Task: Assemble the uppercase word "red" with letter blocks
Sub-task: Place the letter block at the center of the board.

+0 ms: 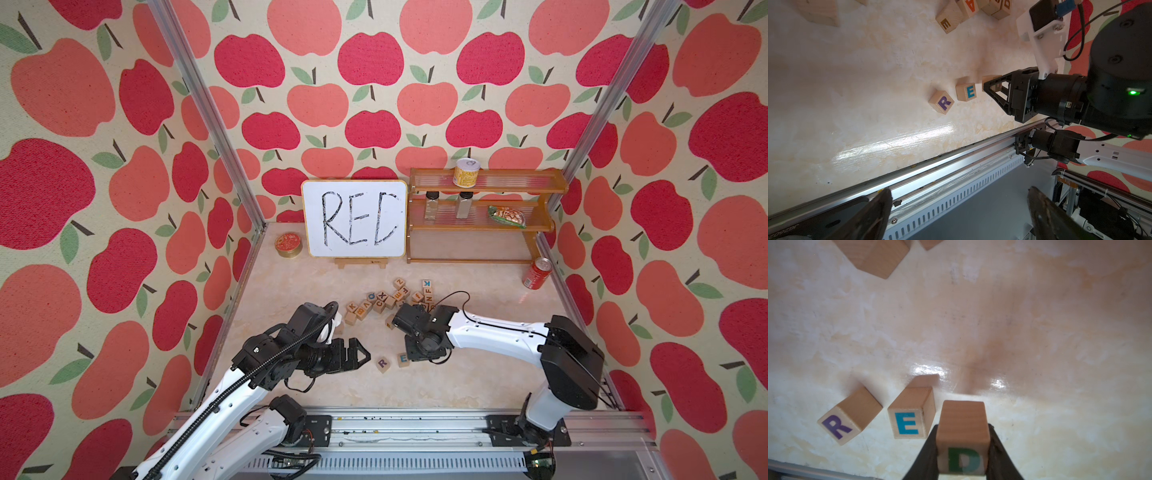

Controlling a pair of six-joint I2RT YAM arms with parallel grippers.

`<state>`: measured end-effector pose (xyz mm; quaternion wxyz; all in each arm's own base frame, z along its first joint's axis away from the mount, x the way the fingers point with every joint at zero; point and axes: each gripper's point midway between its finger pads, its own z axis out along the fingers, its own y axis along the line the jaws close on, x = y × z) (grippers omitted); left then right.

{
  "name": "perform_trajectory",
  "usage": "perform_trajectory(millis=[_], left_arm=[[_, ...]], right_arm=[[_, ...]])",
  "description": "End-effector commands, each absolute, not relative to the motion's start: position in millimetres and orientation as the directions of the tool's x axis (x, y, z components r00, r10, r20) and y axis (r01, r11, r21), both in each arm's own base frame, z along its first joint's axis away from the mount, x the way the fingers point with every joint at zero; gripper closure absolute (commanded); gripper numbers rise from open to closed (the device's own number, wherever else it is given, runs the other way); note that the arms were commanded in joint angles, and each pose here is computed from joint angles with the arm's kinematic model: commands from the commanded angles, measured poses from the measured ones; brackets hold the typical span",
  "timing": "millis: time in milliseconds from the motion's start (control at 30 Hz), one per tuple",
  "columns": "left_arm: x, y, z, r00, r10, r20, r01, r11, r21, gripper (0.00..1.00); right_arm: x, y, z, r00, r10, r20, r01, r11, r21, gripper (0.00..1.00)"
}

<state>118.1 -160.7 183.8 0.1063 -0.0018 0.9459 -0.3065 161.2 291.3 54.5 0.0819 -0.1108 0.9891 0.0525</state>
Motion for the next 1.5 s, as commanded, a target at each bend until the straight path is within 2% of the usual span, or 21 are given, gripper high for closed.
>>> perform_trajectory(millis=[0, 633, 767, 1033, 1267, 1467], left_arm=[[118, -158, 181, -0.976, -0.067, -0.207, 0.064, 0.820, -0.569, 0.01], [117, -157, 180, -0.977, -0.060, -0.206, 0.068, 0.823, -0.564, 0.00], [117, -157, 180, -0.977, -0.060, -0.206, 0.068, 0.823, -0.563, 0.00], [119, -157, 179, -0.977, -0.063, -0.205, 0.065, 0.824, -0.564, 0.01], [120, -158, 179, -0.976, -0.064, -0.207, 0.066, 0.824, -0.563, 0.01], [120, -158, 177, -0.977, -0.067, -0.205, 0.062, 0.823, -0.565, 0.00]], right_arm=[[162, 287, 44, -0.964, -0.219, -0.151, -0.233, 0.970, 0.076, 0.89], [160, 285, 18, -0.971, -0.219, -0.100, -0.227, 0.971, 0.075, 0.88], [159, 286, 16, -0.970, -0.223, -0.094, -0.230, 0.971, 0.071, 0.84], [160, 285, 19, -0.969, -0.228, -0.096, -0.234, 0.970, 0.063, 0.67], [163, 286, 26, -0.965, -0.238, -0.107, -0.245, 0.968, 0.058, 0.64], [162, 286, 30, -0.966, -0.235, -0.109, -0.243, 0.968, 0.062, 0.68]])
